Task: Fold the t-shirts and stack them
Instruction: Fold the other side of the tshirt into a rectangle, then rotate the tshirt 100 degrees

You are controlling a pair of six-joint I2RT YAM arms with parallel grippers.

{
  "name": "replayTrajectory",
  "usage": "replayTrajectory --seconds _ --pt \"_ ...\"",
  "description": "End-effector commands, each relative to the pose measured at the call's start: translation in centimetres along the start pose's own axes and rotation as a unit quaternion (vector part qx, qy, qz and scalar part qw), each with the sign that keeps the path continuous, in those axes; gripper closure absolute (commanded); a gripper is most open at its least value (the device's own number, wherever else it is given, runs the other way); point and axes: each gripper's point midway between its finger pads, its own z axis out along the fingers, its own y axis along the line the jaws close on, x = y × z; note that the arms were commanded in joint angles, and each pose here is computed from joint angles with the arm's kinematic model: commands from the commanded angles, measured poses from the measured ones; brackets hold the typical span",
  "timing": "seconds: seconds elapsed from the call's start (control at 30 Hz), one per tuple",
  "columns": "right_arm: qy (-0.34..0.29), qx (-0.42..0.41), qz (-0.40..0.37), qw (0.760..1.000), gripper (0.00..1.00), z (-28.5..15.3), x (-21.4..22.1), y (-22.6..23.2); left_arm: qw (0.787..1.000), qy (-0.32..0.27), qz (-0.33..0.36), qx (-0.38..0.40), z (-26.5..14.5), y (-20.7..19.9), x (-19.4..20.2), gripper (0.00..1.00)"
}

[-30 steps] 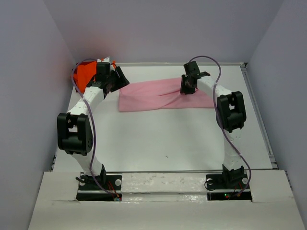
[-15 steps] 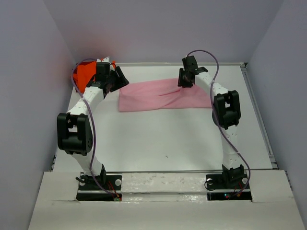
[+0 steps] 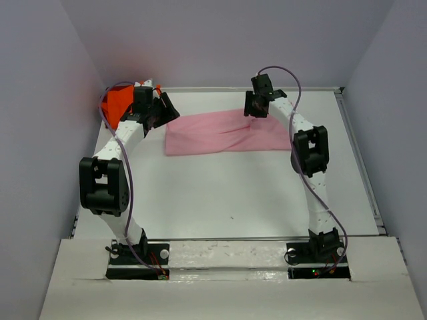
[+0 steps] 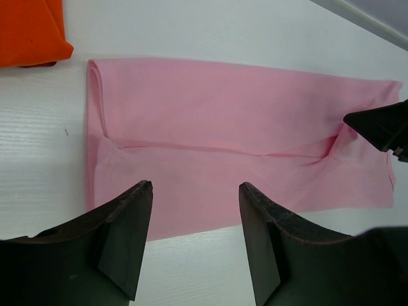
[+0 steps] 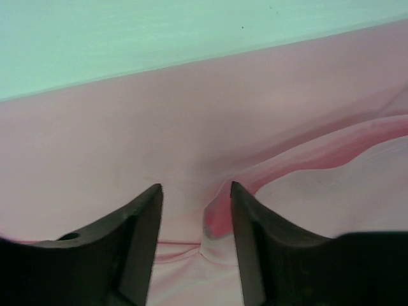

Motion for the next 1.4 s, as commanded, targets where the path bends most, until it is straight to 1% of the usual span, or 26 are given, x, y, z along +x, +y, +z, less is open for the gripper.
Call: replayTrajectory --seconds 0.0,0.17,0.2,0.23,0.3,0.33,0.4,0.43,0.5,0.6,0.63,0.73,0.77,0.8,0.9,1.0,1.1,1.13,1.17,1.23,1.3,1.33,1.37 --pt "-0.068 -0.011 -0.010 0.998 0.43 -5.6 -5.0 0.8 1.000 -0.020 0.003 0.016 -0.9 -0.6 -1.2 0.34" --pt "-0.087 0.002 -0.013 0.996 0.41 -8.5 -5.7 0.0 1.000 -0.012 -0.004 0.023 -0.4 -0.5 -0.4 0.34" --pt "-0.072 0.010 -0.013 0.997 0.41 -8.1 -4.3 -0.6 0.999 -0.003 -0.007 0.035 -0.2 -0.9 0.0 0.34" --pt "-0.075 0.011 -0.011 0.997 0.41 -8.7 -4.2 -0.8 0.999 0.003 -0.011 0.042 0.4 -0.9 0.5 0.34" --pt "-0.064 0.017 -0.003 0.998 0.41 -8.3 -3.0 -1.2 0.997 0.030 -0.025 0.069 1.1 -1.5 1.9 0.34" --pt "-0.045 0.022 -0.002 0.999 0.41 -7.7 -1.3 -1.7 0.996 0.046 -0.031 0.071 2.2 -1.2 2.9 0.34" --pt "-0.037 0.032 0.008 0.999 0.41 -7.4 -0.3 -2.2 0.993 0.069 -0.033 0.086 3.0 -1.9 4.1 0.34" --pt "-0.023 0.044 0.009 0.999 0.41 -6.9 1.1 -2.9 0.993 0.082 -0.037 0.081 4.0 -1.4 5.0 0.34" --pt "-0.016 0.059 0.014 0.998 0.39 -6.6 2.1 -3.6 0.993 0.078 -0.033 0.083 4.9 -1.6 5.0 0.34" --pt "0.000 0.081 0.009 0.997 0.39 -6.0 3.8 -4.7 0.992 0.094 -0.042 0.077 6.6 -0.8 6.3 0.34" --pt "0.003 0.089 0.009 0.996 0.39 -5.9 4.2 -5.0 0.991 0.108 -0.047 0.067 7.5 0.1 7.3 0.34" --pt "0.009 0.120 0.008 0.993 0.39 -5.6 5.3 -6.4 0.989 0.124 -0.046 0.059 8.7 0.6 8.0 0.35" --pt "0.012 0.133 0.009 0.991 0.39 -5.4 5.8 -6.9 0.991 0.119 -0.041 0.046 9.2 1.2 7.9 0.35" --pt "0.013 0.139 0.008 0.990 0.39 -5.3 6.0 -7.2 0.991 0.126 -0.039 0.036 9.2 1.6 8.4 0.35" --pt "0.019 0.163 0.005 0.986 0.39 -4.8 6.8 -8.1 0.992 0.121 -0.022 -0.004 9.6 3.4 8.5 0.35" --pt "0.033 0.181 0.011 0.983 0.39 -4.2 6.9 -9.4 0.988 0.149 -0.020 -0.039 9.7 5.1 10.1 0.35" --pt "0.042 0.190 0.011 0.981 0.39 -3.8 6.9 -10.0 0.987 0.150 -0.011 -0.053 9.0 5.1 10.4 0.35" --pt "0.050 0.195 0.014 0.979 0.39 -3.6 7.1 -10.6 0.986 0.154 -0.007 -0.068 8.6 5.5 11.0 0.35" --pt "0.045 0.196 0.020 0.979 0.39 -3.6 6.5 -11.0 0.986 0.151 -0.003 -0.067 8.0 5.1 10.9 0.35" --pt "0.045 0.193 0.024 0.980 0.39 -3.5 6.1 -11.2 0.984 0.163 -0.001 -0.067 7.3 4.7 11.9 0.35" --pt "0.040 0.189 0.030 0.981 0.38 -3.6 5.4 -11.3 0.980 0.186 0.011 -0.063 6.4 3.2 13.2 0.35" --pt "0.038 0.186 0.030 0.981 0.38 -3.7 5.1 -11.2 0.979 0.192 0.018 -0.064 6.0 2.9 13.7 0.35" --pt "0.033 0.186 0.035 0.981 0.38 -3.8 4.4 -11.5 0.979 0.194 0.030 -0.056 5.3 1.6 14.2 0.35"
